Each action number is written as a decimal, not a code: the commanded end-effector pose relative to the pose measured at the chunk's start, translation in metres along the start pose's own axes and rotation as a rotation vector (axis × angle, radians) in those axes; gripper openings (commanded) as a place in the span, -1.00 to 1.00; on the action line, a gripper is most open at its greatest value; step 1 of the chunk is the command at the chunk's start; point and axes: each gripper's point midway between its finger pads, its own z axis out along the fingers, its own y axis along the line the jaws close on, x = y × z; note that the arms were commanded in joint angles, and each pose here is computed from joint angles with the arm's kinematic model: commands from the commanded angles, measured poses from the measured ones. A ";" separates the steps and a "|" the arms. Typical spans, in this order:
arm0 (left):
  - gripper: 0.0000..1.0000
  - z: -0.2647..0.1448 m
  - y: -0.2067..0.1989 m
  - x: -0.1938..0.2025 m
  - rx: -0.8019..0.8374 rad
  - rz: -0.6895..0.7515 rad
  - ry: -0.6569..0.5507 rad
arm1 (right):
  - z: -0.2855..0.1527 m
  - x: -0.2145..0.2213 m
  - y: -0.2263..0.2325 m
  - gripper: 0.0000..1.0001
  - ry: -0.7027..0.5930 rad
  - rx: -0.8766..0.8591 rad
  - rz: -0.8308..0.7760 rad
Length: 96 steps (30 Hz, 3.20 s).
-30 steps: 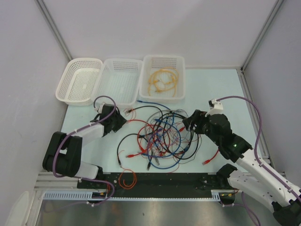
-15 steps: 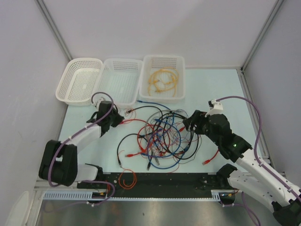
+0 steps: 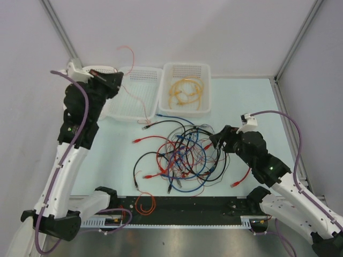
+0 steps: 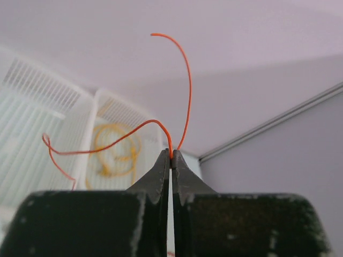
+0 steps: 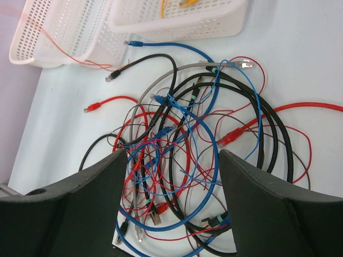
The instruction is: Untangle the cables
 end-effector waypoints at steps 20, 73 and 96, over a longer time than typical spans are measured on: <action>-1.00 0.081 -0.130 -0.142 0.182 0.117 -0.293 | -0.004 -0.016 -0.003 0.48 -0.068 0.006 -0.054; 0.65 -0.079 0.147 0.279 -0.218 0.307 0.639 | 0.008 0.036 -0.067 0.48 0.129 0.301 0.158; 0.43 -0.163 0.177 0.350 -0.090 0.259 1.006 | 0.011 0.045 -0.053 0.44 0.126 0.213 0.167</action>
